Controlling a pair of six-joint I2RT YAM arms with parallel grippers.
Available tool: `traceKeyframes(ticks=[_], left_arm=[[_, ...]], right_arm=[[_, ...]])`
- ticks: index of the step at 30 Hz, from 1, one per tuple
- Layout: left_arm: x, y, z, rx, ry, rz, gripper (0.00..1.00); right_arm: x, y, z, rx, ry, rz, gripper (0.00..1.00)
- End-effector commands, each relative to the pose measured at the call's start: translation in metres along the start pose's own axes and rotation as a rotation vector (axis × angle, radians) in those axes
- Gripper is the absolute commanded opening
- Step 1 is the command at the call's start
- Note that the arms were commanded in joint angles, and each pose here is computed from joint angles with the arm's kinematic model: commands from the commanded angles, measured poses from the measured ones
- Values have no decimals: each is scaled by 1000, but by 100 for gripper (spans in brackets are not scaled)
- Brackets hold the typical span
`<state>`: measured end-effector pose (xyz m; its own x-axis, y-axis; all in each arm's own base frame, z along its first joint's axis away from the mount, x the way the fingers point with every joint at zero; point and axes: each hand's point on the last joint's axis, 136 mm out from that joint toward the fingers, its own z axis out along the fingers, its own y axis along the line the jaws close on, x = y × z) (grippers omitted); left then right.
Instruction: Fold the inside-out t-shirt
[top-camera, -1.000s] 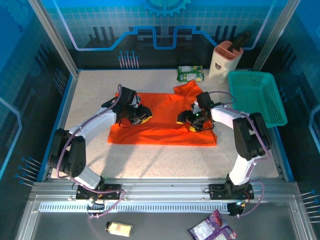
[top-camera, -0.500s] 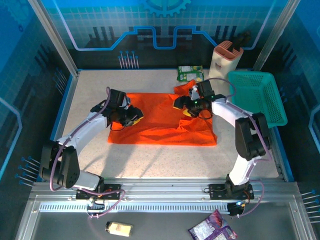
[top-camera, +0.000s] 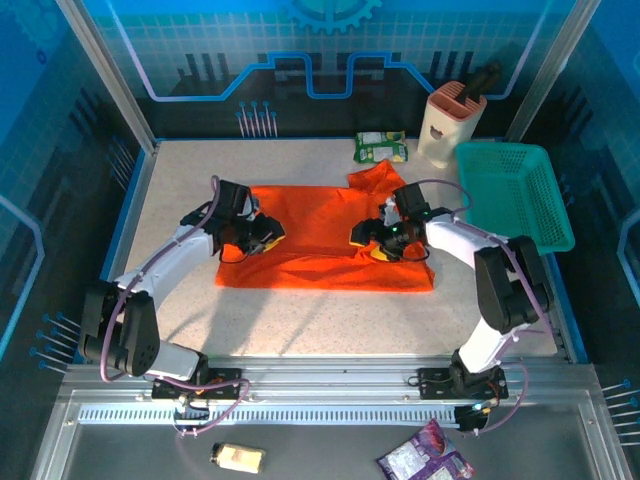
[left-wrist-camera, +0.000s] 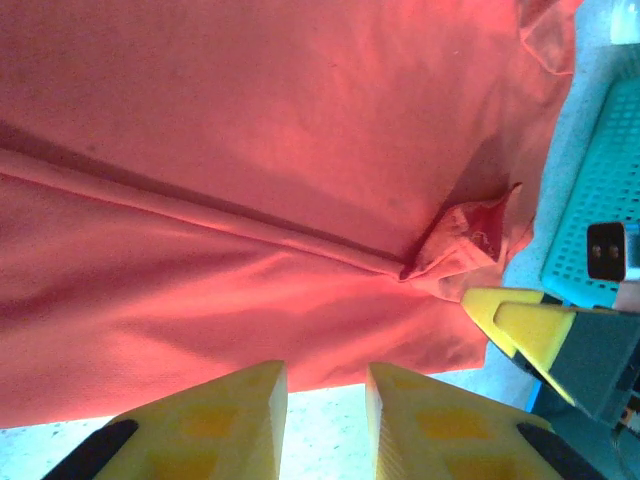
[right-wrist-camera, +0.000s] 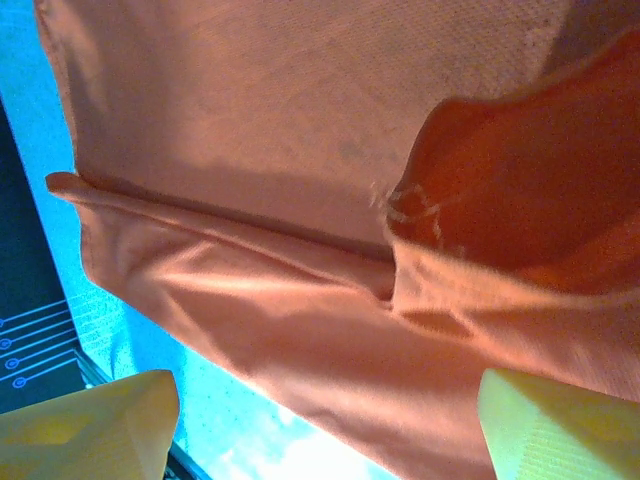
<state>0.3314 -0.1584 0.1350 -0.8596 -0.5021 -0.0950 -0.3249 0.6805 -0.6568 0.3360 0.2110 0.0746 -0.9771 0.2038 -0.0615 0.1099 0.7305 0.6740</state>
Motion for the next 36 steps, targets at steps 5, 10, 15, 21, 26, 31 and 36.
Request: traceKeyframes(ticks=[5,10,15,21,26,31,36], left_arm=[[1,33,2,-70,-11,-25,28],[0,58,4,-103,-19,-69,28],[-4,83,-2,-185,-40,-89,28],[-20,106,-22,-299,-96,-75,28],[-33,114,-27,-300,-105,-79,28],[-45,109,-13,-272,-84,-63,28],[-66,117,-1,-301,-89,-78,27]], right_arm=[[-31,22,26,-114,-5,-7,79],[-32,8,46,-119,25,30,78],[-26,-3,43,-56,36,41,78],[-27,28,15,-87,-2,-31,78],[-19,40,11,-120,5,-58,79],[-19,31,28,-129,28,-39,79],[-18,21,45,-147,64,-10,78]])
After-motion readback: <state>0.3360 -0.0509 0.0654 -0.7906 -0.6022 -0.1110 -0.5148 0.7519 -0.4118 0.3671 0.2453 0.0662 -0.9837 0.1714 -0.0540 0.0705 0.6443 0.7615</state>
